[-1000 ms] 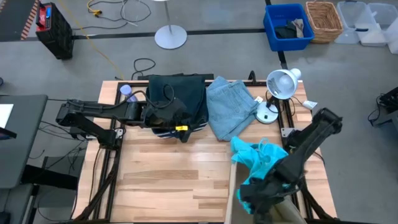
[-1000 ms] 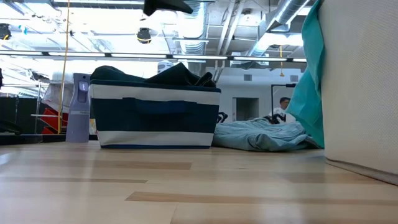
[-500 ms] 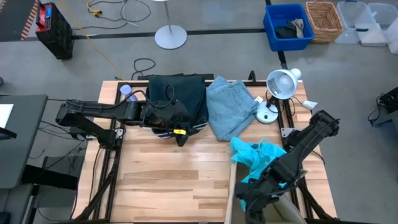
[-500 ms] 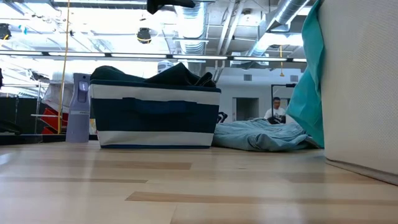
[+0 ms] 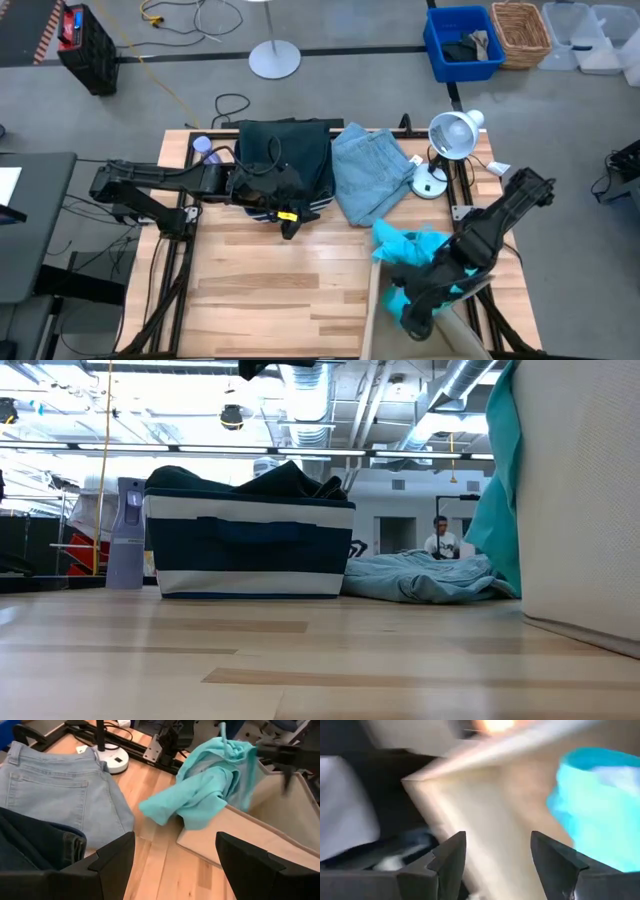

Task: Sort clothes
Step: Put the blue shorts into the white laundry organizer

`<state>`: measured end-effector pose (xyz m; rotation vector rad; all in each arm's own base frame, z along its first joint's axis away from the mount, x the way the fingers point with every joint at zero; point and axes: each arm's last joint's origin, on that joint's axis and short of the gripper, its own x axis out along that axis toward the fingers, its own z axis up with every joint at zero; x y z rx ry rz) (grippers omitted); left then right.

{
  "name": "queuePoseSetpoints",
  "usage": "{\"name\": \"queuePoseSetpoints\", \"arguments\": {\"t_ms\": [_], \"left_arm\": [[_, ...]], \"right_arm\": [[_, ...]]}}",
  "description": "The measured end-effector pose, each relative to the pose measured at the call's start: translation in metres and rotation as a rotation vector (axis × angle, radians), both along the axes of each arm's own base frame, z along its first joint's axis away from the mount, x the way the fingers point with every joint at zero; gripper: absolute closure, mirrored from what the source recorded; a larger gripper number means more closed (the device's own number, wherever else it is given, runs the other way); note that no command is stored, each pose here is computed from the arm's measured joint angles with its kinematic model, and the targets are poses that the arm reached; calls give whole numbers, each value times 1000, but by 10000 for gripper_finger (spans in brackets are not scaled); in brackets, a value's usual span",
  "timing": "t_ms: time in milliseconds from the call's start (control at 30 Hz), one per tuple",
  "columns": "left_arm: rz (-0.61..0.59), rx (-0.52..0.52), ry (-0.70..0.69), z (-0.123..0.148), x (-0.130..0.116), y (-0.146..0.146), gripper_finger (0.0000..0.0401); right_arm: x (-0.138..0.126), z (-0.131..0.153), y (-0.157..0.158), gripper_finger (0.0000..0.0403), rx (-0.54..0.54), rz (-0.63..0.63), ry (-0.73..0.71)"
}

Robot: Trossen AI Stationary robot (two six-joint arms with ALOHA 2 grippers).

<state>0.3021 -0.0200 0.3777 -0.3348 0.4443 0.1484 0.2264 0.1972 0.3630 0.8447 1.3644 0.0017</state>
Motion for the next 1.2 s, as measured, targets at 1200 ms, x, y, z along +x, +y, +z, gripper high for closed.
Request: {"name": "queuePoseSetpoints", "arguments": {"t_ms": [1200], "left_arm": [[119, -58, -36, 2, 1, 3, 130]], "right_arm": [[-73, 41, -111, 166, -343, -195, -111]]}}
